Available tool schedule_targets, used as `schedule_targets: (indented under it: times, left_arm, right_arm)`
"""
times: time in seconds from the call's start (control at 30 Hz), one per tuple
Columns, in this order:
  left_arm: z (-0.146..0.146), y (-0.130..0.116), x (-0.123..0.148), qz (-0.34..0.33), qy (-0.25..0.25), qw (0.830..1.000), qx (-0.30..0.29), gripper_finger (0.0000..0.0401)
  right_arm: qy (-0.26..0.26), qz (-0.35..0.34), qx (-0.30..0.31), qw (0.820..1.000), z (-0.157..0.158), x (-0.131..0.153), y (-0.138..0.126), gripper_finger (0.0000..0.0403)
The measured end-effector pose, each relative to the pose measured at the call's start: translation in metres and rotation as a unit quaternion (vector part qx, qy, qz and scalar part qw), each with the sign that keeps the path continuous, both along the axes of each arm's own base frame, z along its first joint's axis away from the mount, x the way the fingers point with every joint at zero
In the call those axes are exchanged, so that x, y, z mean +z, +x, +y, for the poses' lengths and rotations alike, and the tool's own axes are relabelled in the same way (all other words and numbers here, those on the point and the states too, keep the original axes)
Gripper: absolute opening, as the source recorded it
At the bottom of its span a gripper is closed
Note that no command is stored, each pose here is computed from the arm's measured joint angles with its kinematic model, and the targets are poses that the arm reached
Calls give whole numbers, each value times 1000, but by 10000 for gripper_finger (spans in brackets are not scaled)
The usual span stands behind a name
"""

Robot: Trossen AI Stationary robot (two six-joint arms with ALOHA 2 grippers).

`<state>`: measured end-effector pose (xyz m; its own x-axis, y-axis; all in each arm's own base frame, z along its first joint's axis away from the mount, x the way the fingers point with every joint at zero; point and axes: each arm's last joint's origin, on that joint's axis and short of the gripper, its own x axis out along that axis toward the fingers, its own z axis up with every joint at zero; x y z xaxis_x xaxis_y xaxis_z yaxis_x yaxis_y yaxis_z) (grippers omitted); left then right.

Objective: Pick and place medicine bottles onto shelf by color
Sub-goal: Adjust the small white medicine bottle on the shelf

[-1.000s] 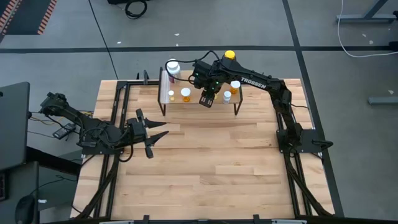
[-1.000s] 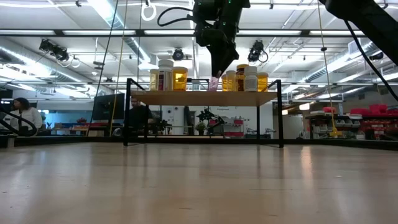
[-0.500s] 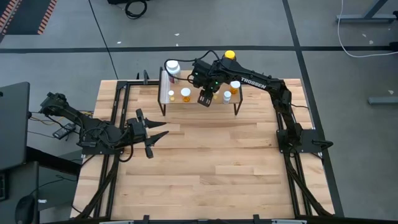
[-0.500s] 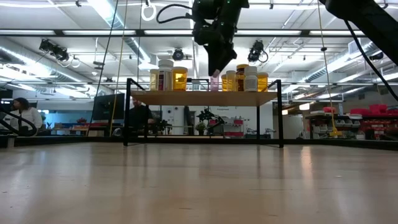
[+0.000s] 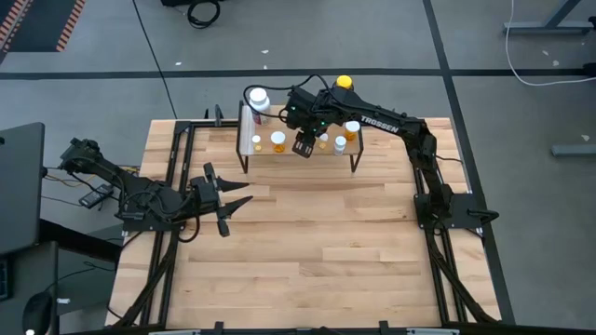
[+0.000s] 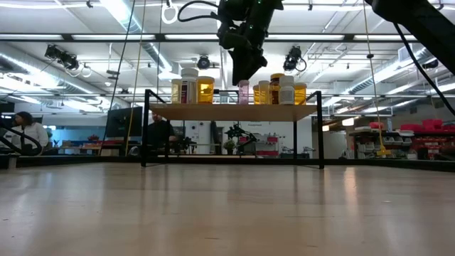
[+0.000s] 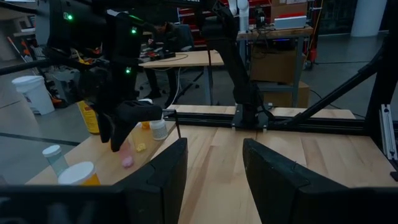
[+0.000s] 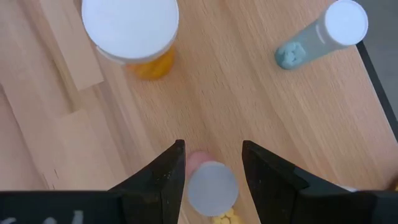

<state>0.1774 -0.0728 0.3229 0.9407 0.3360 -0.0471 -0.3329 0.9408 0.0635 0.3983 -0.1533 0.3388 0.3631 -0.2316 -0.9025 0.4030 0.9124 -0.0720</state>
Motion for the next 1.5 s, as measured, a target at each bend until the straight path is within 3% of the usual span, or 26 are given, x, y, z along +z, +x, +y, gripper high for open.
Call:
schedule_targets:
  times: [0.23, 0.6, 0.73, 0.93, 1.17, 1.5]
  left_arm:
    - [0, 0, 0, 1, 1, 1000, 0, 162]
    - [0, 0, 0, 1, 0, 1000, -1, 162]
    - [0, 0, 0, 1, 0, 1000, -1, 162]
    - [0, 0, 0, 1, -1, 1000, 0, 162]
    - [0, 0, 0, -4, -15, 1000, 0, 162]
    - [-1, 0, -1, -4, -22, 1000, -17, 162]
  right_arm:
    - [-14, 2, 4, 1000, 0, 2, 0, 165]
    - [-48, -82, 20, 995, 15, 34, -2, 165]
    - [-38, -39, -14, 998, 24, 42, -22, 165]
    - [19, 31, -61, 997, 48, 48, -48, 165]
    - [52, 51, -68, 995, 71, 42, -46, 164]
    - [83, 153, -105, 979, 66, -13, -43, 164]
